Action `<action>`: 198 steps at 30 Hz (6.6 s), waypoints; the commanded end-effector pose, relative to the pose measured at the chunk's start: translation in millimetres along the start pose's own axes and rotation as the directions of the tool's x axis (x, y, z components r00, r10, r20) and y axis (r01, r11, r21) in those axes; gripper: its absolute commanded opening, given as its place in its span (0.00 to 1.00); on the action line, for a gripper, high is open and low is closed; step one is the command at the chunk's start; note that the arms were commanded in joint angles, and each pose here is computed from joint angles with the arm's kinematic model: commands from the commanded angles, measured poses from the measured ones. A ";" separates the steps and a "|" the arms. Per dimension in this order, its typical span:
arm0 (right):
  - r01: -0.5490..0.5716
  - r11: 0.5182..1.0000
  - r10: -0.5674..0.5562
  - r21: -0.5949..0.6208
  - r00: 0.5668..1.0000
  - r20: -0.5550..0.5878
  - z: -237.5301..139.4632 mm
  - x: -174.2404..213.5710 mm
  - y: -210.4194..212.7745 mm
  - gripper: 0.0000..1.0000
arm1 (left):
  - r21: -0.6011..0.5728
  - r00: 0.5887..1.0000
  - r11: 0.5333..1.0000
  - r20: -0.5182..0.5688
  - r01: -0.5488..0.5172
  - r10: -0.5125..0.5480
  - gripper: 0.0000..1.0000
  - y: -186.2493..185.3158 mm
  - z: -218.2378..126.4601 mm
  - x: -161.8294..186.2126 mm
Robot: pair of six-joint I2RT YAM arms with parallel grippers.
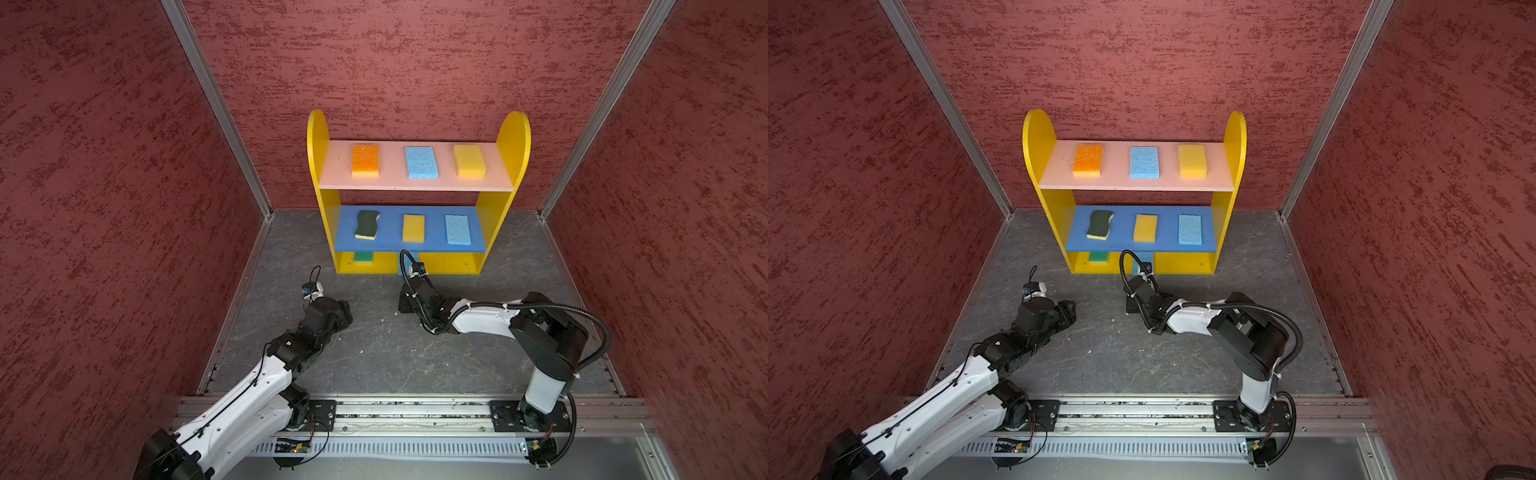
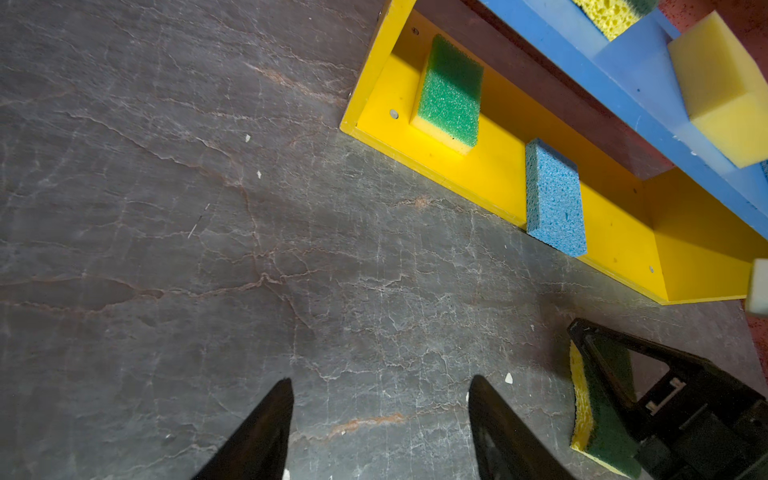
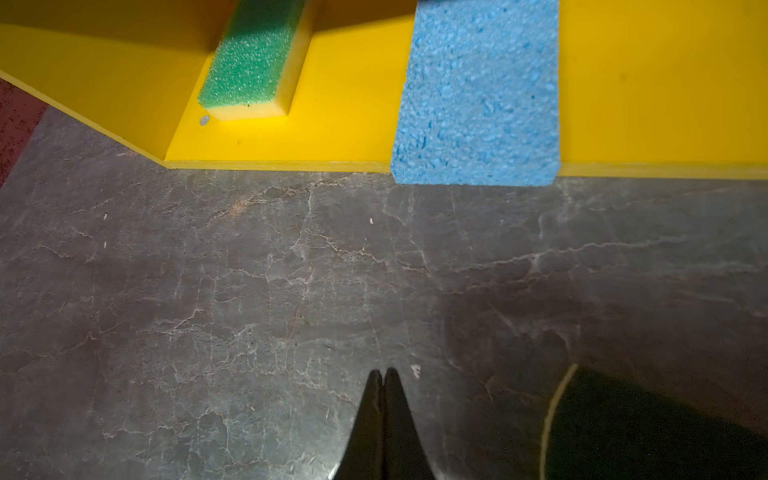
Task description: Place and organize the cleaning sponges onto the shelf
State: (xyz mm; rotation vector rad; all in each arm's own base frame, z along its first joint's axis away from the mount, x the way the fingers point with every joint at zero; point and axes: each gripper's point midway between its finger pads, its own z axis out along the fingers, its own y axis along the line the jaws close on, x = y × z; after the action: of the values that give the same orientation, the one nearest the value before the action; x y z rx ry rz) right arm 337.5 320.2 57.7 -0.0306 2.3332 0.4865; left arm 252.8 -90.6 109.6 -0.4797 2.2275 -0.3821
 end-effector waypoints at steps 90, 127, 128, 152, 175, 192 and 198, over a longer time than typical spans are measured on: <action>-0.122 0.981 0.105 0.153 0.988 0.116 70.4 -12.6 -63.5 0.00 | -0.028 0.997 0.998 -0.047 0.058 -0.060 0.67 16.8 57.6 21.6; -0.098 0.995 0.099 -0.013 0.972 0.214 37.9 -45.8 -36.2 0.00 | -0.029 0.994 0.996 -0.063 0.090 -0.092 0.67 20.1 66.1 31.8; -0.098 0.995 0.101 -0.024 0.971 0.215 35.9 -46.0 -34.8 0.00 | -0.029 0.994 0.996 -0.064 0.090 -0.092 0.67 20.2 66.1 31.9; -0.220 0.961 0.253 -0.169 0.946 0.203 11.8 -46.5 -17.5 0.00 | 0.009 0.992 0.994 -0.056 0.112 -0.111 0.67 13.9 65.8 29.5; -0.486 0.836 0.531 -0.254 0.834 0.151 1.4 -13.5 19.6 0.00 | 0.079 0.991 0.988 -0.001 0.136 -0.136 0.67 8.5 16.8 7.0; -0.599 0.759 0.646 -0.257 0.742 0.178 23.3 -20.3 -17.2 0.00 | 0.093 0.989 0.984 -0.005 0.148 -0.149 0.68 6.0 16.9 5.4; -0.647 0.717 0.695 -0.258 0.694 0.188 38.1 -23.7 -35.2 0.00 | 0.086 0.989 0.985 -0.010 0.150 -0.150 0.68 6.1 21.2 6.6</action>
State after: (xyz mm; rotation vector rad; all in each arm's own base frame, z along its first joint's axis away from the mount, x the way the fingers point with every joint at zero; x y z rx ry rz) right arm 374.9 300.0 32.7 0.7459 2.0156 0.9508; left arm 258.8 -89.4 84.3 -0.5975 2.2013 -0.5362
